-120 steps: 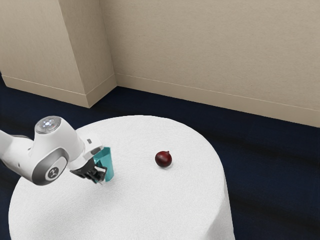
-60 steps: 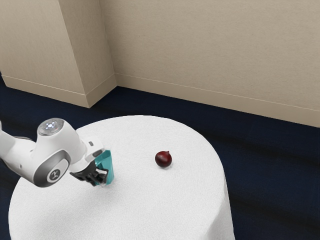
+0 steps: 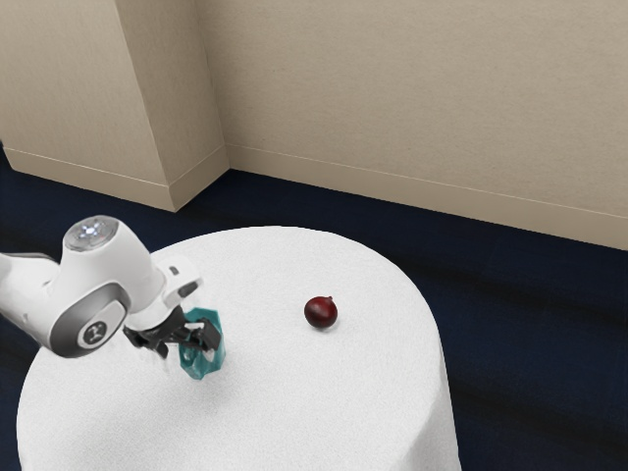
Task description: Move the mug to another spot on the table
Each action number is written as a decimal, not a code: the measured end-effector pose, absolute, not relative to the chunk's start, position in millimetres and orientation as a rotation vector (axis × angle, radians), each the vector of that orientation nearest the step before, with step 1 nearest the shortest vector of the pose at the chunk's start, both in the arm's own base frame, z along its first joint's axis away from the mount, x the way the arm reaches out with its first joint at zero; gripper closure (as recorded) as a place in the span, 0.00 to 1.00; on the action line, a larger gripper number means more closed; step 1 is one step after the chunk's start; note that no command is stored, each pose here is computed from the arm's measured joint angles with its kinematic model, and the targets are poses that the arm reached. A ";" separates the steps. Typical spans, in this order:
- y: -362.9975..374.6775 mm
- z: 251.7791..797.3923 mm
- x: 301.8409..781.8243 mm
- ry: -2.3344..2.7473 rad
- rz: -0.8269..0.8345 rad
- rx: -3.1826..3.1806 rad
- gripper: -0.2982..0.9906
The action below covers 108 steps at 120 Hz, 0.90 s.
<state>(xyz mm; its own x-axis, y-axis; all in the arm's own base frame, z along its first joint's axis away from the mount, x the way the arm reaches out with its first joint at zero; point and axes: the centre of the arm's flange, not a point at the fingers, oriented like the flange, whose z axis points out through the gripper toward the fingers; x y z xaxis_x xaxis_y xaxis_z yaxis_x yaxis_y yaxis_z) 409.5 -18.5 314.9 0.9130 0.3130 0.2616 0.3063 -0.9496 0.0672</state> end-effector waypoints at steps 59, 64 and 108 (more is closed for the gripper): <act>-3.0 423.1 461.1 0.655 0.558 2.981 0.23; 8.1 442.5 476.1 0.698 0.567 2.972 0.23; 31.7 582.6 569.6 0.677 0.454 3.099 0.23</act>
<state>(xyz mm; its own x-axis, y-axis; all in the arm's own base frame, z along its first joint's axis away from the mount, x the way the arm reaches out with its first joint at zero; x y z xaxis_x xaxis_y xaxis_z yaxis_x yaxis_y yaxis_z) 569.6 31.7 582.6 0.8708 0.3993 0.2867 0.4170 -0.9089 -0.0006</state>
